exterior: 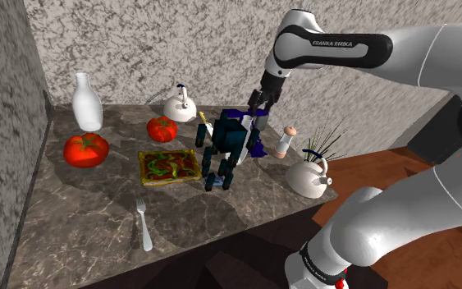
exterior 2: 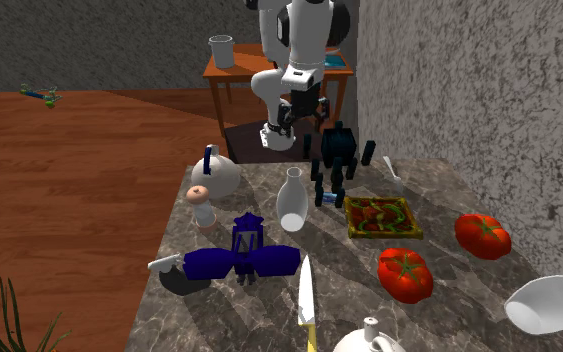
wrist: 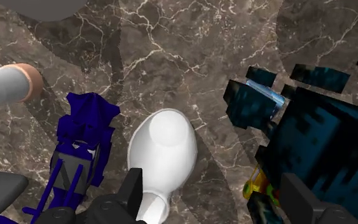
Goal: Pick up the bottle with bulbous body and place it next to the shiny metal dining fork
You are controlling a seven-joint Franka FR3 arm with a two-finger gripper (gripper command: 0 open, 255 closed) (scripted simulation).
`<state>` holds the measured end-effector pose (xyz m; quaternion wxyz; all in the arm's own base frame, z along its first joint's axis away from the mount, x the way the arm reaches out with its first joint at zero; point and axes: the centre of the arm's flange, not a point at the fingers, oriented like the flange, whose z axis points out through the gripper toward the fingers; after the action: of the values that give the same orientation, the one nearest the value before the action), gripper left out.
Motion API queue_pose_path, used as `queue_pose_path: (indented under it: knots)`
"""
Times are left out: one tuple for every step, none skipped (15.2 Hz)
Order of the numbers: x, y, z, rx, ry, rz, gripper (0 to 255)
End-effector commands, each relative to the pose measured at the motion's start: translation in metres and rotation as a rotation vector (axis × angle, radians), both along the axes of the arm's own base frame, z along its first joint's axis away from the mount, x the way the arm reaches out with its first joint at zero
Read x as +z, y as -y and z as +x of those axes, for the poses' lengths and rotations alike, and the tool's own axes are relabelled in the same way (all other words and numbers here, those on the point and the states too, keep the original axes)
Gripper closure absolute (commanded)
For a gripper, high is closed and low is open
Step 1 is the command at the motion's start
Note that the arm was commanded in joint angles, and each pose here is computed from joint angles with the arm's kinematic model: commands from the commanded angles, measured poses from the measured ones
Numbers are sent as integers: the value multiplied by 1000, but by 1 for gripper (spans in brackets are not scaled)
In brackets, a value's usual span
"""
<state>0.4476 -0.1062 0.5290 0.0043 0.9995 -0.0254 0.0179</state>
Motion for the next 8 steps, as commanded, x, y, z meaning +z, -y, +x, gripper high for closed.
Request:
queue_pose_path:
  knots:
    - [-15,13,20,-8,-15,1,0]
    - [-22,20,30,-12,-23,2,0]
    - [-30,26,40,-16,-30,3,0]
    - [-37,32,50,-20,-38,3,0]
    - [-45,39,60,-24,-45,4,0]
    - [-52,45,70,-28,-53,5,0]
    - [-60,52,80,-32,-60,6,0]
    - [-68,59,89,-36,-68,7,0]
